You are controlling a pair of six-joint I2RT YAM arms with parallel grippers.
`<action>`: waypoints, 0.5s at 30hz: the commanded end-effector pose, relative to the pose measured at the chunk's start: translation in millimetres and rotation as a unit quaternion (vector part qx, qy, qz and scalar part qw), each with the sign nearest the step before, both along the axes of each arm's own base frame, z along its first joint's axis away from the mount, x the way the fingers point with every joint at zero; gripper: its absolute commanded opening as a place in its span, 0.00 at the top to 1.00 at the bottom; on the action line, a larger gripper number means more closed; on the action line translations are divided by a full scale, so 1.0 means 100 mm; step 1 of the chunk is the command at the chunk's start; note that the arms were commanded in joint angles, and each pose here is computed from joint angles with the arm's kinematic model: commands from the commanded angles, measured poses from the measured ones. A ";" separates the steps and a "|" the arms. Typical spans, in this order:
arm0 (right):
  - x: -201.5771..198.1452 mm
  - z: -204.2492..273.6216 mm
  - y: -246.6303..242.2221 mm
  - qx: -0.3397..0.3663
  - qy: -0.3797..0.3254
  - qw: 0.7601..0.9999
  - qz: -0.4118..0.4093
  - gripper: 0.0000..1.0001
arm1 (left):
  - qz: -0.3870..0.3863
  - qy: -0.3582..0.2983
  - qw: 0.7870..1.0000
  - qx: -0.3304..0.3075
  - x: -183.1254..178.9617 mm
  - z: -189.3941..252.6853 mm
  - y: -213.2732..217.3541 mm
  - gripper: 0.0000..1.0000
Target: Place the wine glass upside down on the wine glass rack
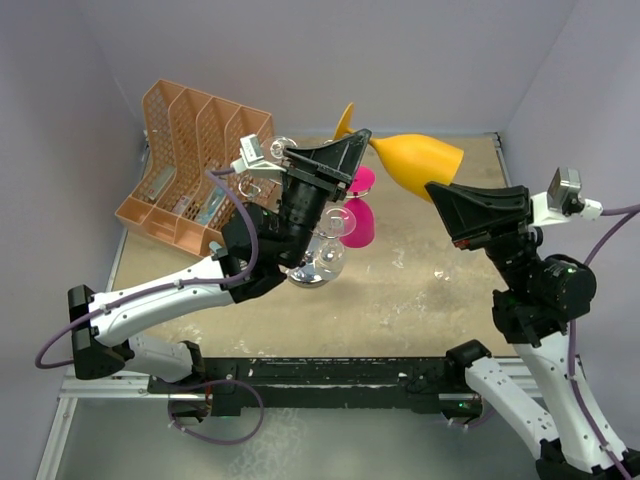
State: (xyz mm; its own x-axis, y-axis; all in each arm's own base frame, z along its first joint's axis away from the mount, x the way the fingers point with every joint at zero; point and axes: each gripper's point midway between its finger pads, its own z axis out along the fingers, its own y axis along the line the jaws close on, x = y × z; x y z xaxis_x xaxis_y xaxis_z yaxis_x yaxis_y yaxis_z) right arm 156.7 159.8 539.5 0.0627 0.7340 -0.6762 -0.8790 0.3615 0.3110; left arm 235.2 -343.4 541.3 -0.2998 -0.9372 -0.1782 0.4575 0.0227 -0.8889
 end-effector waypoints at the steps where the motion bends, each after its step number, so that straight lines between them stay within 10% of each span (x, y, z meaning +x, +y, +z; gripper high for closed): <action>1: -0.15 -0.06 0.13 -0.016 -0.030 0.998 0.054 1.00 | 0.014 -0.020 0.999 -0.049 -0.02 0.34 0.18 0.57; 15: -0.07 -0.20 0.24 -0.049 -0.006 0.996 0.068 1.00 | 0.047 -0.031 0.998 -0.027 0.02 0.33 0.26 1.00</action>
